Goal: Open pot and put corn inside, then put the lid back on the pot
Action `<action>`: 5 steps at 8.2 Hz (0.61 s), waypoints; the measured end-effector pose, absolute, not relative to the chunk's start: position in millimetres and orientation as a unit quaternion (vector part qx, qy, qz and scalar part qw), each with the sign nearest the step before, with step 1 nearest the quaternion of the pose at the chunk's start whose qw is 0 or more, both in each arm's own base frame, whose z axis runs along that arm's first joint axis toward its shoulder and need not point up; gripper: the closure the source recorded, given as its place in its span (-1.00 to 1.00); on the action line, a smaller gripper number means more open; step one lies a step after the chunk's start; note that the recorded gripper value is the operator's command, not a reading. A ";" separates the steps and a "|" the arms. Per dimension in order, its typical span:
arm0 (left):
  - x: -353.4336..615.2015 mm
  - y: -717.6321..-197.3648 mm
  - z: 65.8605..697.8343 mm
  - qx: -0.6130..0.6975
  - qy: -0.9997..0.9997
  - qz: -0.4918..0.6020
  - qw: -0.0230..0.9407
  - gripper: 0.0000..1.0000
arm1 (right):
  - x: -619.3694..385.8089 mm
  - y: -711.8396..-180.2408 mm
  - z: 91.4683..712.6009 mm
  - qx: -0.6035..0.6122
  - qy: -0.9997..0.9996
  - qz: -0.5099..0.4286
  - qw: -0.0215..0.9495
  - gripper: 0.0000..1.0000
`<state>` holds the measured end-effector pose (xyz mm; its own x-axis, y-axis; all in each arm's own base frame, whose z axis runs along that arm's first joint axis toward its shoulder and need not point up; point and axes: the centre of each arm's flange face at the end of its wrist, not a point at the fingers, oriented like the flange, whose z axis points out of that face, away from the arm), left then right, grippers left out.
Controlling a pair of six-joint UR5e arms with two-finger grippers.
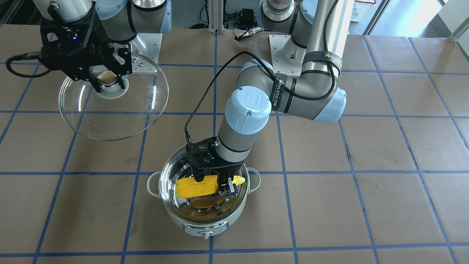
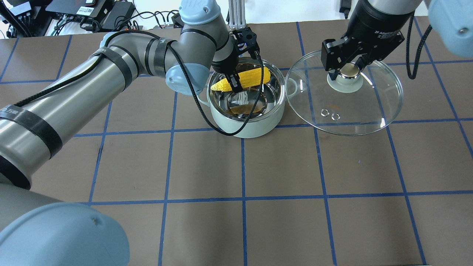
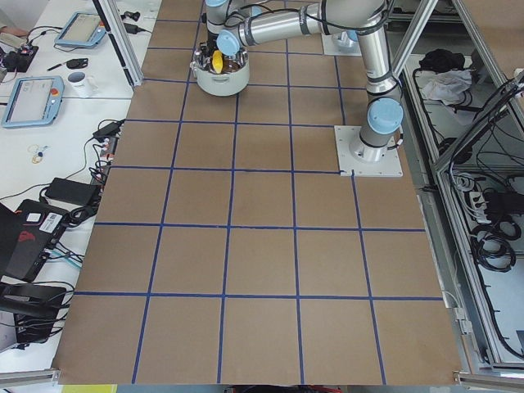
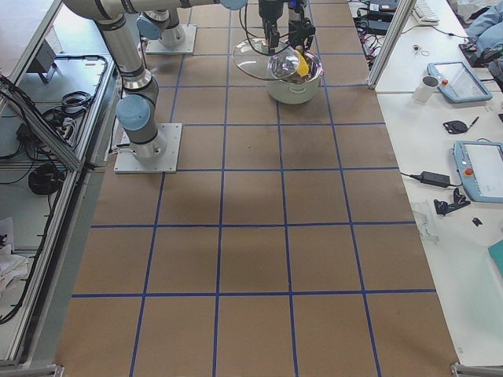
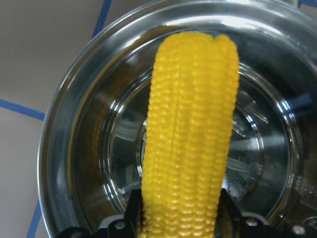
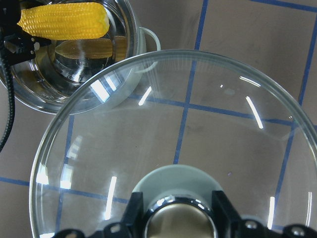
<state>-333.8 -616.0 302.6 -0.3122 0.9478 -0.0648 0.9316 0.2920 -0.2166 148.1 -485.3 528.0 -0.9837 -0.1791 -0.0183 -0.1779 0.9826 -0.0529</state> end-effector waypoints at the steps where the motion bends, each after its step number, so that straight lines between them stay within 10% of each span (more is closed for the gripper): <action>1: -333.6 -615.0 307.1 -0.579 -0.807 0.110 0.037 -1.00 | 148.2 -485.5 528.2 -0.090 0.996 -0.026 0.012 0.79; 5: -320.1 -600.3 361.9 -0.504 -0.854 0.122 0.042 -1.00 | 148.3 -485.6 528.6 -0.090 0.996 -0.027 0.012 0.79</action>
<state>-320.1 -600.3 361.9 -0.4877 0.8715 -0.0513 0.8510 0.4614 -0.2509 148.3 -485.6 528.6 -0.9836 -0.1794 -0.0191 -0.1781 0.9824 -0.0563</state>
